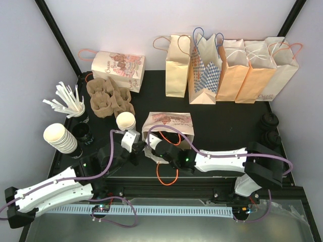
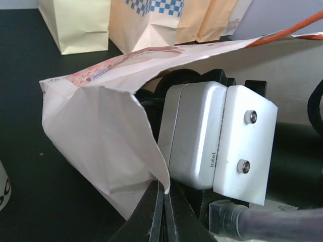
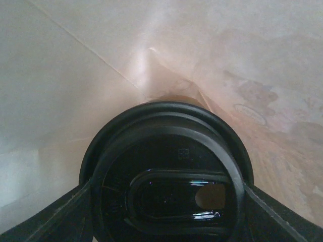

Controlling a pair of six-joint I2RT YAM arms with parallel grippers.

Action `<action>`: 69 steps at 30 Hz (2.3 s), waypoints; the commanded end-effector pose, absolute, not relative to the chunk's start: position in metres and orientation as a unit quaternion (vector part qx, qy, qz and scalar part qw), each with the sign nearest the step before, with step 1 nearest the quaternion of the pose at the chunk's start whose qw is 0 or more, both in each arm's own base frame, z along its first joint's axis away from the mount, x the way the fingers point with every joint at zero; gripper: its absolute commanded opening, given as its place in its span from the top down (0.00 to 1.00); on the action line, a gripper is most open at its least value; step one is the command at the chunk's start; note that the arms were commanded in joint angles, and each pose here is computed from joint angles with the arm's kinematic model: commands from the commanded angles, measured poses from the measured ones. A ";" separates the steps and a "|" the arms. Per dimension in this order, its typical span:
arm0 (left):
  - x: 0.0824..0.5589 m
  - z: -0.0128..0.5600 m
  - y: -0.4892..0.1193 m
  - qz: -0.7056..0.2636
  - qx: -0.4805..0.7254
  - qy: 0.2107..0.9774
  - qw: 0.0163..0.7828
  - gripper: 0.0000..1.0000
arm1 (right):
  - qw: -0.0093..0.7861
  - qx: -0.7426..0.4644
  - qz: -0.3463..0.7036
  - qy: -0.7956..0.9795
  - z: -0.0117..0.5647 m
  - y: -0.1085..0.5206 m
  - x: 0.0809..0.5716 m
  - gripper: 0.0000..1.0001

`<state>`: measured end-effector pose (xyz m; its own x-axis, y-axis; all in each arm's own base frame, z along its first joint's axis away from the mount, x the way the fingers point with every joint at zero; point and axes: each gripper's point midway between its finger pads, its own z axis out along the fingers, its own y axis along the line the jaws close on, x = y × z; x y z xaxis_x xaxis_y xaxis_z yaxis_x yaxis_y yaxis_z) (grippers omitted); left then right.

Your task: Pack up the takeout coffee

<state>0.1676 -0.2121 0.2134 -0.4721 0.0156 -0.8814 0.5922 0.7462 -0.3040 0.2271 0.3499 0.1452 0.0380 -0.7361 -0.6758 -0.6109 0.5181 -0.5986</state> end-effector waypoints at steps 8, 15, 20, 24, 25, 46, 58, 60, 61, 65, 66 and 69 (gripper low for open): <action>0.165 0.212 -0.203 -0.312 0.160 0.809 0.472 0.98 | 0.522 -0.523 -0.099 0.667 0.153 0.358 0.236 0.62; 0.162 0.208 -0.201 -0.314 0.164 0.810 0.468 0.98 | 0.520 -0.531 -0.137 0.655 0.159 0.349 0.242 0.60; 0.160 0.204 -0.202 -0.314 0.168 0.811 0.464 0.98 | 0.506 -0.541 -0.149 0.656 0.157 0.346 0.242 0.60; 0.160 0.202 -0.202 -0.315 0.169 0.812 0.461 0.98 | 0.490 -0.551 -0.169 0.654 0.151 0.346 0.244 0.60; 0.160 0.202 -0.203 -0.316 0.169 0.812 0.461 0.98 | 0.488 -0.552 -0.175 0.654 0.149 0.346 0.245 0.60; 0.159 0.205 -0.202 -0.325 0.161 0.809 0.462 0.98 | 0.489 -0.546 -0.083 0.675 0.147 0.360 0.246 0.62; 0.159 0.215 -0.201 -0.341 0.150 0.799 0.472 0.98 | 0.485 -0.554 -0.158 0.658 0.128 0.357 0.263 0.62; 0.159 0.216 -0.200 -0.341 0.148 0.798 0.474 0.98 | 0.482 -0.558 -0.160 0.656 0.126 0.358 0.263 0.62; 0.159 0.217 -0.200 -0.342 0.148 0.797 0.475 0.98 | 0.480 -0.559 -0.165 0.656 0.125 0.357 0.264 0.62; 0.159 0.220 -0.201 -0.347 0.146 0.795 0.475 0.98 | 0.489 -0.544 -0.194 0.653 0.129 0.352 0.270 0.62; 0.159 0.221 -0.202 -0.349 0.145 0.794 0.476 0.98 | 0.494 -0.540 -0.196 0.653 0.132 0.350 0.271 0.62; 0.160 0.224 -0.201 -0.349 0.143 0.792 0.480 0.98 | 0.503 -0.533 -0.194 0.652 0.141 0.349 0.271 0.62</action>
